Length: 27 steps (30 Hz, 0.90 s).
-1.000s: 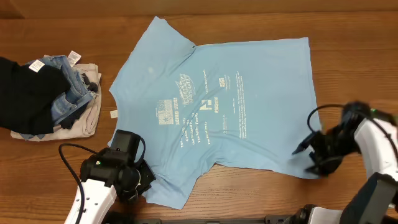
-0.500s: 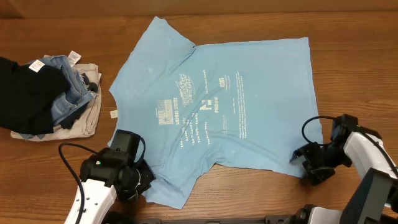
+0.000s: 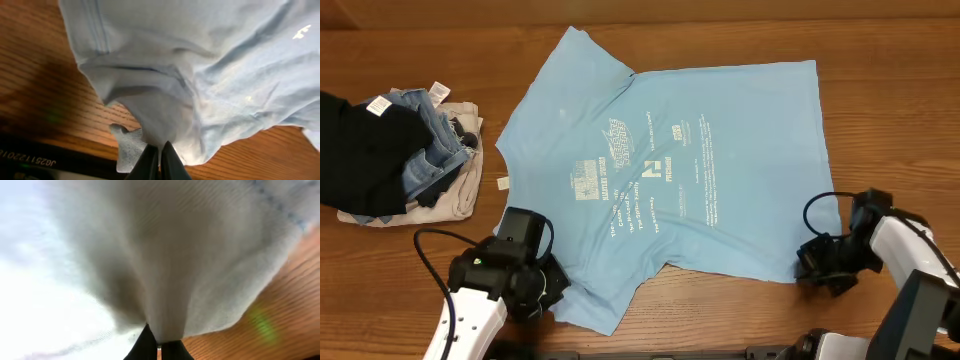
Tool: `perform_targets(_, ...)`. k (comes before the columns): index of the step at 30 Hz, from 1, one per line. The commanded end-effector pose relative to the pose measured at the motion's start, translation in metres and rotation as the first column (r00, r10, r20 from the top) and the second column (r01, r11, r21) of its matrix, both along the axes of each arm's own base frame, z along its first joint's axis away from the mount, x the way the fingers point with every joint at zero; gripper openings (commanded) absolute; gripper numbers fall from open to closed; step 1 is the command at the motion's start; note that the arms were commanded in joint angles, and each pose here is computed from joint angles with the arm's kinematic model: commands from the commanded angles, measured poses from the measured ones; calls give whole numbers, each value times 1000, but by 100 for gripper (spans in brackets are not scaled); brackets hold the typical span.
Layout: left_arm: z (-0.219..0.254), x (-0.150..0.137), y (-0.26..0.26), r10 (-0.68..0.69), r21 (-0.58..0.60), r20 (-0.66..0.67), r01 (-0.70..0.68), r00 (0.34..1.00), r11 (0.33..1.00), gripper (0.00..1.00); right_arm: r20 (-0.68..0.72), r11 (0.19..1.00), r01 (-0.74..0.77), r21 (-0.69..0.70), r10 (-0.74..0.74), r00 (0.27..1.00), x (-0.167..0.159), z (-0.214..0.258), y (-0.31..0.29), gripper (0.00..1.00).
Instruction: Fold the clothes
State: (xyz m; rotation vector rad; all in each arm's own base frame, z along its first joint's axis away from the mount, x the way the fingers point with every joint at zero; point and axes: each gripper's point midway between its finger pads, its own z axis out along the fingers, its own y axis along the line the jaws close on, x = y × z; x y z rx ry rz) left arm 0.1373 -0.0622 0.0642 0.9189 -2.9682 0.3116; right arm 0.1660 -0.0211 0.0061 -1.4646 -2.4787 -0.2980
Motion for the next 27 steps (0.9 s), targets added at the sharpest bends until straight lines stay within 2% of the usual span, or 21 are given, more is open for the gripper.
perform_targets(1, 24, 20, -5, -49, -12, 97, 50, 994, 999, 4, 115, 995, -70, -68, 78, 990, 28, 28, -17, 4)
perform_targets(9, 76, 56, -8, -90, 7, 269, 92, 959, 996, 4, 200, 975, -213, -61, 221, 954, 47, 55, -17, 4)
perform_targets(12, 90, 68, -6, -96, 26, 328, 92, 940, 995, 4, 365, 952, -305, -8, 287, 885, 72, 62, -2, 4)
perform_targets(16, 104, 91, -10, -93, 22, 426, 92, 900, 995, 4, 521, 953, -304, -1, 260, 813, 106, 73, 4, 4)
perform_targets(20, 117, 118, 5, -55, 84, 528, 12, 848, 996, 4, 592, 968, -252, -8, 207, 779, 132, 78, -1, 4)
perform_targets(24, 131, 141, 38, 0, 166, 613, -129, 790, 978, 4, 665, 974, -225, -6, 172, 727, 158, 84, -1, 4)
perform_targets(27, 133, 156, 50, 2, 177, 638, -149, 770, 973, 4, 705, 970, -243, -21, 187, 684, 174, 87, 5, 4)
